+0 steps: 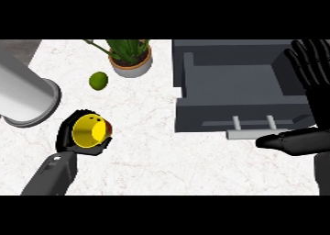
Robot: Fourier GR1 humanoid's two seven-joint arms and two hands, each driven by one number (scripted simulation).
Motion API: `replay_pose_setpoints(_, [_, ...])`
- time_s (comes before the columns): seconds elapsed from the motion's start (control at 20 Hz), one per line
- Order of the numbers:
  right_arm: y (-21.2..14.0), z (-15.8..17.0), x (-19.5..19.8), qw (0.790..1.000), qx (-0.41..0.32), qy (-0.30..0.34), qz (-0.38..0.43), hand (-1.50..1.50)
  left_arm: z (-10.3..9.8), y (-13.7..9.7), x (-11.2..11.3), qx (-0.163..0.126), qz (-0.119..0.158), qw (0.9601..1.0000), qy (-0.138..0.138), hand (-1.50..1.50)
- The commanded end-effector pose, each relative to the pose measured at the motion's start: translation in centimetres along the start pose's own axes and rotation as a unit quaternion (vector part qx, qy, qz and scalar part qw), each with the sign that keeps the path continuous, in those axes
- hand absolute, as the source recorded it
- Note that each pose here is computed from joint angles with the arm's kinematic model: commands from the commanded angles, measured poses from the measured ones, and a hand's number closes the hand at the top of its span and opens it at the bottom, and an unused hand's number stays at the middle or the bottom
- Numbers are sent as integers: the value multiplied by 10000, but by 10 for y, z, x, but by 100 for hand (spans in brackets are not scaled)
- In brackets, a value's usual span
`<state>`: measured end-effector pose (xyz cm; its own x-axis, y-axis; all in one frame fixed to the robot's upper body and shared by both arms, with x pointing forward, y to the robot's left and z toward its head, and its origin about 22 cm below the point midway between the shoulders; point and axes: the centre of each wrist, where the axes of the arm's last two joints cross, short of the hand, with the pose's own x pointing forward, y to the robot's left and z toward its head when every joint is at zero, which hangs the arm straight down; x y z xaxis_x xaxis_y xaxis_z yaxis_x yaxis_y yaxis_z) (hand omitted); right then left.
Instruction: Pick up the cup, place it into the drawer and close the drawer
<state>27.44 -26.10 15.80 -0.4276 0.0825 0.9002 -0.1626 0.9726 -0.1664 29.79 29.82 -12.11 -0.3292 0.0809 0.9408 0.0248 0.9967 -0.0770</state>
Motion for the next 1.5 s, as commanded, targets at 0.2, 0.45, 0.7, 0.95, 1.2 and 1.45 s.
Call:
replay_pose_setpoints(0.2, [-10, 7, -19, 9999, -120, 83, 72, -150, -38, -20, 12, 340, 364, 9919, -1168, 150])
replay_pose_setpoints(0.45, [-10, 2, 0, 9999, -11, 64, 86, -150, -93, -80, 35, -308, 356, 9916, -1206, 150])
replay_pose_setpoints(0.7, [-7, 21, -5, 9996, -237, 87, 123, -150, -137, -124, 83, -773, 476, 9874, -1295, 150])
replay_pose_setpoints(0.95, [-8, 21, -9, 9997, -151, 133, 164, -150, -172, -164, 136, -1006, 447, 9850, -1327, 150])
replay_pose_setpoints(1.2, [-19, 8, -16, 9996, -250, 117, 105, -150, -196, -216, 175, -1146, 197, 9855, -1239, 150])
replay_pose_setpoints(1.45, [2, 5, -6, 9999, -43, 41, 115, -150, -226, -264, 222, -1008, -133, 9897, -1008, 150])
